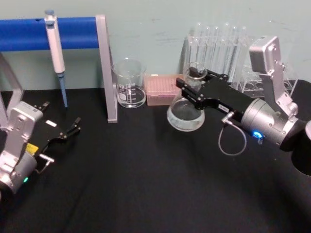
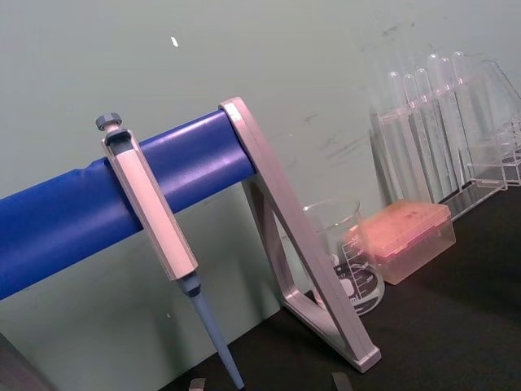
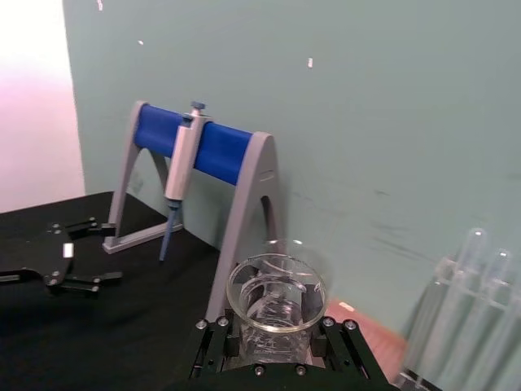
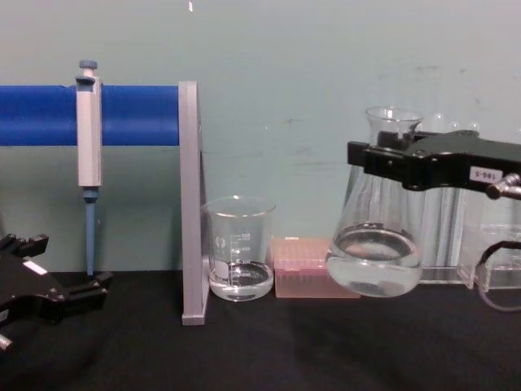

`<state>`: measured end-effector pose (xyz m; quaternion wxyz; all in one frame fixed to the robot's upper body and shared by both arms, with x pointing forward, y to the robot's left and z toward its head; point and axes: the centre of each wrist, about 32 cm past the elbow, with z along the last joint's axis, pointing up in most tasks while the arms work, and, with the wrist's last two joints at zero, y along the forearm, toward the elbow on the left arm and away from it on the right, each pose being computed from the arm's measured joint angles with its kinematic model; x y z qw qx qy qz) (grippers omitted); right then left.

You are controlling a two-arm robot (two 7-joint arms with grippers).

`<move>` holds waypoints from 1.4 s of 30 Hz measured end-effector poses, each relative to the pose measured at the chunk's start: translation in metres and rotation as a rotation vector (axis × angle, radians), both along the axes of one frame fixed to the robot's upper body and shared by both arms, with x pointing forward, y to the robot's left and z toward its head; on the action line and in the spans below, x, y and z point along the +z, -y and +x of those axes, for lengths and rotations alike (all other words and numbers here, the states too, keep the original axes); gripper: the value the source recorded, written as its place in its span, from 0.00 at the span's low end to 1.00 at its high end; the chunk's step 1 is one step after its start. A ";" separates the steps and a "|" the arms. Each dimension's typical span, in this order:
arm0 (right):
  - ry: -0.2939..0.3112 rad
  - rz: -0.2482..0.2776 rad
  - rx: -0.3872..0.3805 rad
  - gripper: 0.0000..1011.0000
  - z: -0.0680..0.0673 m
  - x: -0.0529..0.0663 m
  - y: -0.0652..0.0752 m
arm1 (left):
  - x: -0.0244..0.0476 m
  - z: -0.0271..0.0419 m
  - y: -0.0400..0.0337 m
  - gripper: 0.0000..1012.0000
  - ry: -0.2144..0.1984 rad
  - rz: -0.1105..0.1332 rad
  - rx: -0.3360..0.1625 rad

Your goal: Grasp the erlenmeyer flask with one hand, shake it three times, then place it back.

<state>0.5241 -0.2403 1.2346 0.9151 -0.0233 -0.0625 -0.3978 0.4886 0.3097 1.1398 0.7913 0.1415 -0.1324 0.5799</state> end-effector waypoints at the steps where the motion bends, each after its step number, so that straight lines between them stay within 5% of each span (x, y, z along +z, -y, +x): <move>1: 0.001 0.000 -0.005 0.45 0.000 0.000 0.001 | 0.0000 0.0000 0.0000 0.99 0.000 0.000 0.000; 22: -0.001 -0.005 -0.062 0.45 0.000 -0.001 0.012 | 0.0000 0.0000 0.0000 0.99 0.000 0.000 0.000; 42: -0.009 -0.004 0.082 0.45 -0.008 0.001 -0.011 | 0.0000 0.0000 0.0000 0.99 0.000 0.000 0.000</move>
